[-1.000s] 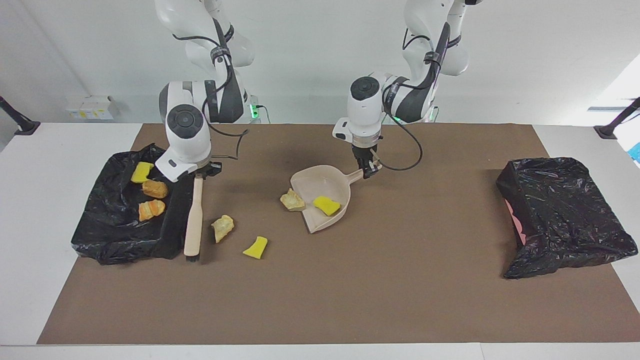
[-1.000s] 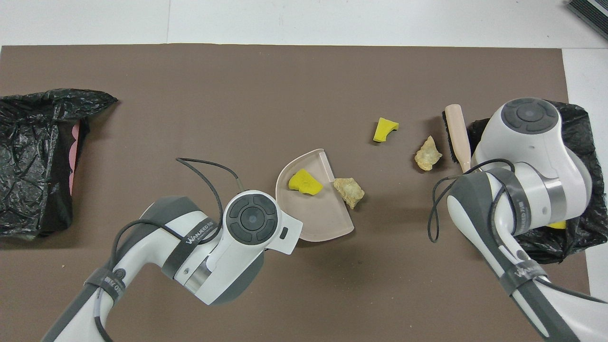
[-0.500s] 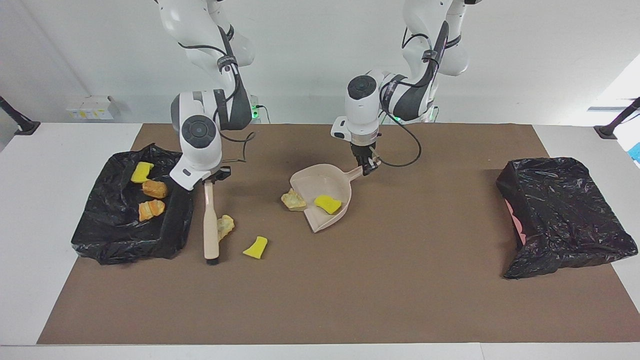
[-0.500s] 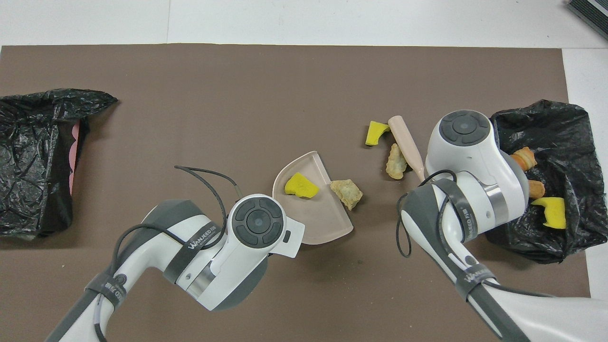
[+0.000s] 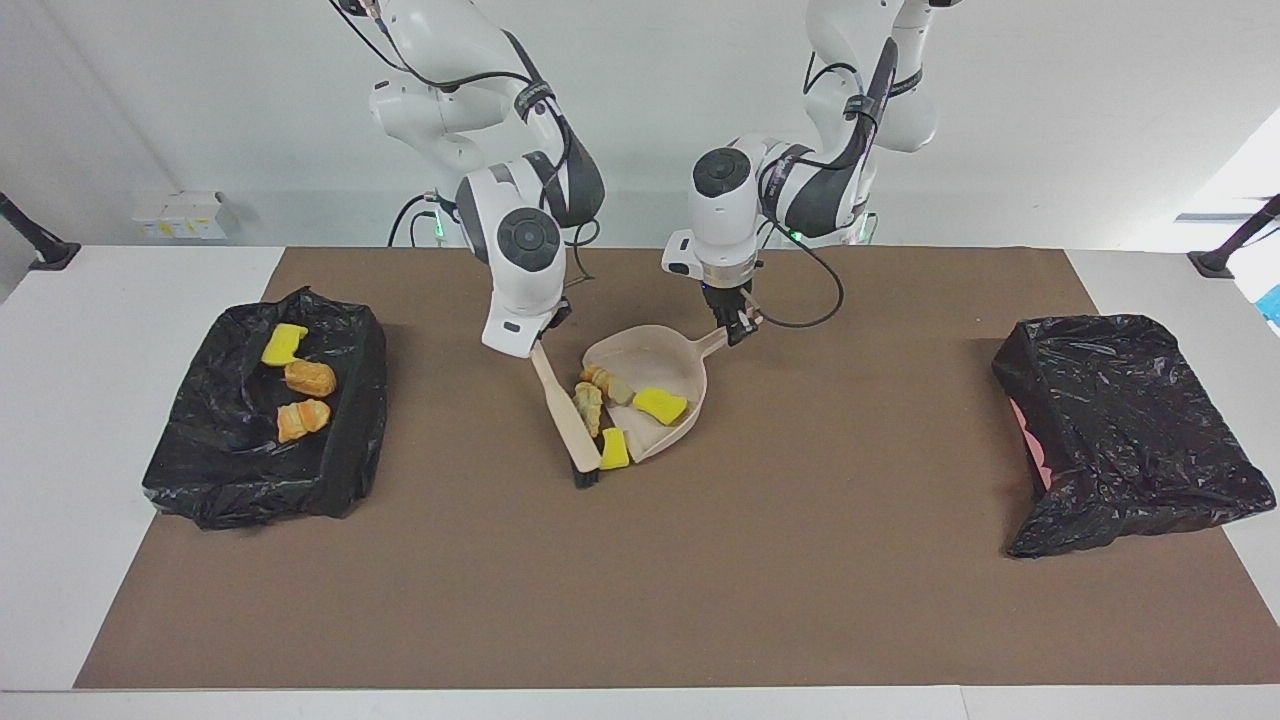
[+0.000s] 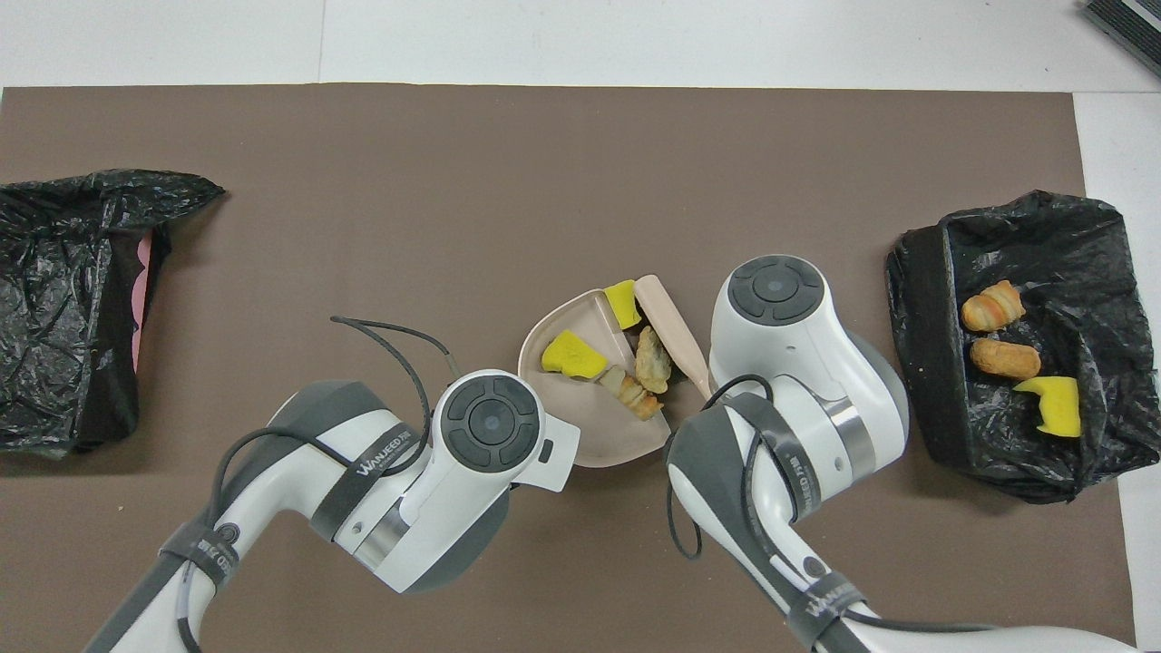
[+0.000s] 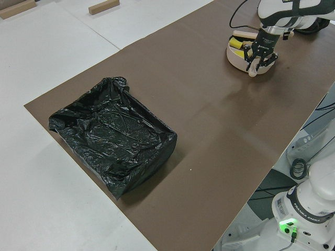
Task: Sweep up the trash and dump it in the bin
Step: 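Sweep the remaining pieces from near the bag into the dustpan with the brush, then lift the loaded dustpan with the left gripper toward the nearby black bag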
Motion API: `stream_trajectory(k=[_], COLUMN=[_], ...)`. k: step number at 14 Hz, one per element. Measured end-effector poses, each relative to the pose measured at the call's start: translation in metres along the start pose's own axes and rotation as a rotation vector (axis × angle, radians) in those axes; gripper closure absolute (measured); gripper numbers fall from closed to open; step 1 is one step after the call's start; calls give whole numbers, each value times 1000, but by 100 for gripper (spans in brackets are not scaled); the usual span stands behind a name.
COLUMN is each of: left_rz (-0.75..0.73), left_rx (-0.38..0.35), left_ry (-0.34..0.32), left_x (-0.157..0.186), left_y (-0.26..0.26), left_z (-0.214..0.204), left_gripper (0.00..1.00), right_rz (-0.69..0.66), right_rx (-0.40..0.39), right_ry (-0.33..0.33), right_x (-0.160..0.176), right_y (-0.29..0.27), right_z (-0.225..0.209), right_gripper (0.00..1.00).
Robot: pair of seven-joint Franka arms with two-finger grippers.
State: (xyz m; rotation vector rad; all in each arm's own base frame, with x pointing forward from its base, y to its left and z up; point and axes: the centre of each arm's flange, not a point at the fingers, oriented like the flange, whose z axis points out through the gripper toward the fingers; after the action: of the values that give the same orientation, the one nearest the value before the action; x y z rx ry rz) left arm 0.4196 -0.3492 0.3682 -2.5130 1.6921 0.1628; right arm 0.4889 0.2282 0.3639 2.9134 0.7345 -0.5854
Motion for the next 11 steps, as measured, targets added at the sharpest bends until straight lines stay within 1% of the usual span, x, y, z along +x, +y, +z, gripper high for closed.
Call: stream_trajectory(k=[4,6,11], left_rz=[2,7,-7], left_rx=[3,10,32], left_ry=[6,23,75], left_x=[0,0,0], left_y=[-1,-4,-14], left_z=[0,1,2], left_gripper=[69,69,69], right_rz=[-26,-32,-20], right_rx=[-21,-32,-20], right_ry=[-81,-96,-113], right_x=[-22,-35,-71], right_y=[-43,-52,-53], right_z=[-7,-17,-48], right_gripper=[73,73,73])
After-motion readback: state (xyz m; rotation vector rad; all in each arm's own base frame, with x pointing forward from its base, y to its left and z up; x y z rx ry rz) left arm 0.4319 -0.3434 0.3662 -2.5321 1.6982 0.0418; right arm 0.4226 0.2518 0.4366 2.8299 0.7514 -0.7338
